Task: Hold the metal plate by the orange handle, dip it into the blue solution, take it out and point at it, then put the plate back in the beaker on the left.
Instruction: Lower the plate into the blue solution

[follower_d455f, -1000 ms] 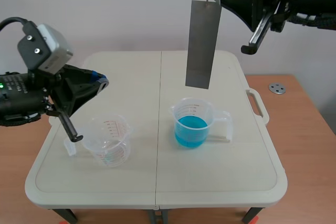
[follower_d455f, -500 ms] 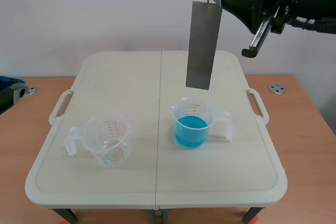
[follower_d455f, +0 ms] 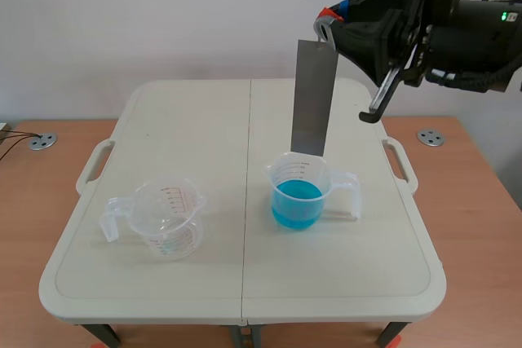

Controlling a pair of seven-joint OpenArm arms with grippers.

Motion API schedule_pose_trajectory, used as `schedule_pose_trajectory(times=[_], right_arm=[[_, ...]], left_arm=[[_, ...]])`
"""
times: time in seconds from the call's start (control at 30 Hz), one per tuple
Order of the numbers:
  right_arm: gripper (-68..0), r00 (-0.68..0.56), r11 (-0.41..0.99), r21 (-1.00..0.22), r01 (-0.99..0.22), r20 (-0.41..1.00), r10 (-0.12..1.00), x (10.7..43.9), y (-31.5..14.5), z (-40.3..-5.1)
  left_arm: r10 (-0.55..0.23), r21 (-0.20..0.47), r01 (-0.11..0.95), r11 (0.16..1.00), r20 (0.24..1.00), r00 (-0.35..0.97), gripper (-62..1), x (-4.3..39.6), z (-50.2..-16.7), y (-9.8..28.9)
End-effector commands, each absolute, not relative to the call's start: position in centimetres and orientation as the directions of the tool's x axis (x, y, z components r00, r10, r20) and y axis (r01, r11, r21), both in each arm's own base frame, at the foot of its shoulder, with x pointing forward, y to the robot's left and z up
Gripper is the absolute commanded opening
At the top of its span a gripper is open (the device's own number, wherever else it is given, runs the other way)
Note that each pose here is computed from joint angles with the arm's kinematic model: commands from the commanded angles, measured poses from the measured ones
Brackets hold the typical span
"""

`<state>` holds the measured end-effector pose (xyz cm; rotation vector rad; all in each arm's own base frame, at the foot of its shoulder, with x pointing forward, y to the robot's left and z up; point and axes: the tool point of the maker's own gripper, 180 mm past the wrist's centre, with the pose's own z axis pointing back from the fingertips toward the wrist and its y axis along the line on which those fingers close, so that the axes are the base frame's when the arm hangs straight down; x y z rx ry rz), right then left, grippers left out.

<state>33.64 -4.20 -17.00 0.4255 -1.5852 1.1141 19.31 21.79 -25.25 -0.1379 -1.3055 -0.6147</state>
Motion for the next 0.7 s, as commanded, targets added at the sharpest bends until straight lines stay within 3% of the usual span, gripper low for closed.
schedule_pose_trajectory(times=[0.0,0.27,0.67], right_arm=[[-66.2,-0.35,0.478,-0.425,-0.769,0.905,0.241,33.3,-3.5,-16.6],[-66.2,-0.318,0.467,-0.401,-0.788,0.915,0.249,33.3,-2.9,-18.8],[-66.3,-0.252,0.486,-0.352,-0.8,0.932,0.26,33.9,-3.2,-22.0]], left_arm=[[-0.322,0.237,0.483,0.843,0.941,0.102,-57.8,19.1,-24.4,21.7],[-0.298,0.192,0.456,0.869,0.938,0.174,-57.8,16.2,-25.6,22.2],[-0.325,0.207,0.464,0.862,0.926,0.191,-57.8,15.5,-26.3,22.0]])
